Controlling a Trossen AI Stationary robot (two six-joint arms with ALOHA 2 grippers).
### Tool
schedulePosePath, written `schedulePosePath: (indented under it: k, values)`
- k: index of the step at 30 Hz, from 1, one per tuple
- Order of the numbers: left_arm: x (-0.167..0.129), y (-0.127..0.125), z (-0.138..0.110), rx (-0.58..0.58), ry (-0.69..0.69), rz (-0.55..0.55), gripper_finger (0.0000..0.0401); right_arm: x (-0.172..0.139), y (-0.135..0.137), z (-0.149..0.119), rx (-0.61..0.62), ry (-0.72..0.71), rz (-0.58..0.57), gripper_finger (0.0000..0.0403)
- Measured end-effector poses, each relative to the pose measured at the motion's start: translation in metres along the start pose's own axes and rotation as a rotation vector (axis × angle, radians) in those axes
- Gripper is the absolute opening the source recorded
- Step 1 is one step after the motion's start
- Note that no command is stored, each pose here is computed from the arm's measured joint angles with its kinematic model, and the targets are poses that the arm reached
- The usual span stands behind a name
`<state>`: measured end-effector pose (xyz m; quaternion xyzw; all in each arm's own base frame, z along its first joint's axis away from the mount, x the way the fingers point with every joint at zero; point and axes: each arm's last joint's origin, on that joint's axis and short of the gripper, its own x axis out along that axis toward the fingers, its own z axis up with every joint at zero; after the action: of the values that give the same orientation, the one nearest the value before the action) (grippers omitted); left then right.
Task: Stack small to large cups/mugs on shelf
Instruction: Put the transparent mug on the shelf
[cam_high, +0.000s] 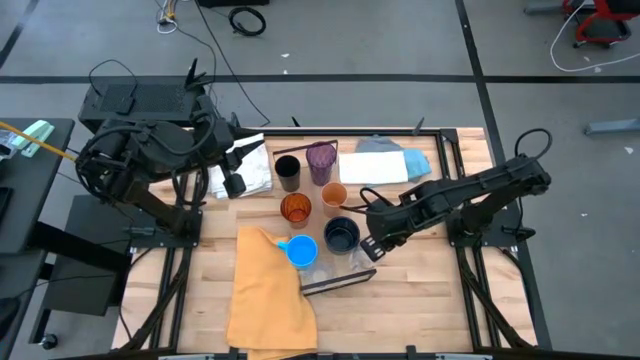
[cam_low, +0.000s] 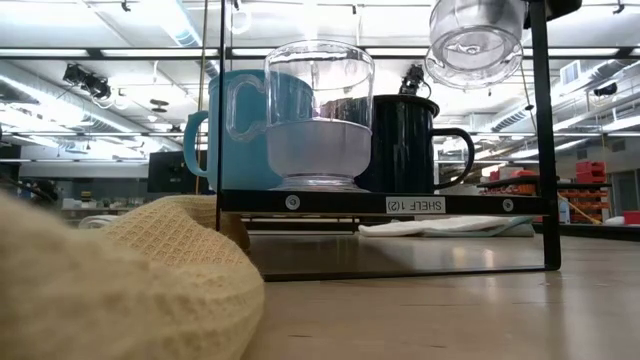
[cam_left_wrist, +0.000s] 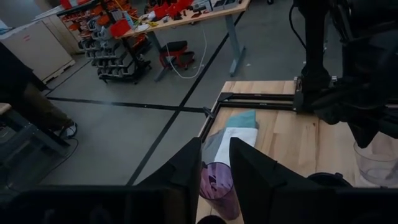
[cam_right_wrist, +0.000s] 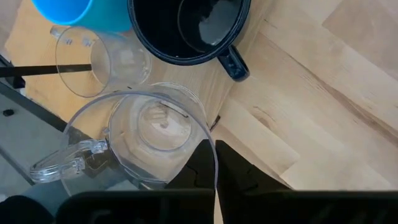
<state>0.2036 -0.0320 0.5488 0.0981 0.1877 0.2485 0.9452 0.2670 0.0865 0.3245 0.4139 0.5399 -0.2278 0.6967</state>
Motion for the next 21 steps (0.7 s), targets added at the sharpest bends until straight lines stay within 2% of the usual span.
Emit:
schedulePosePath:
  k: [21]
  values:
    - [0.000,0.000,0.000,0.000,-0.002,0.000,0.0095,0.038,0.013,0.005,-0.034,0.040,-0.078,0.0004]
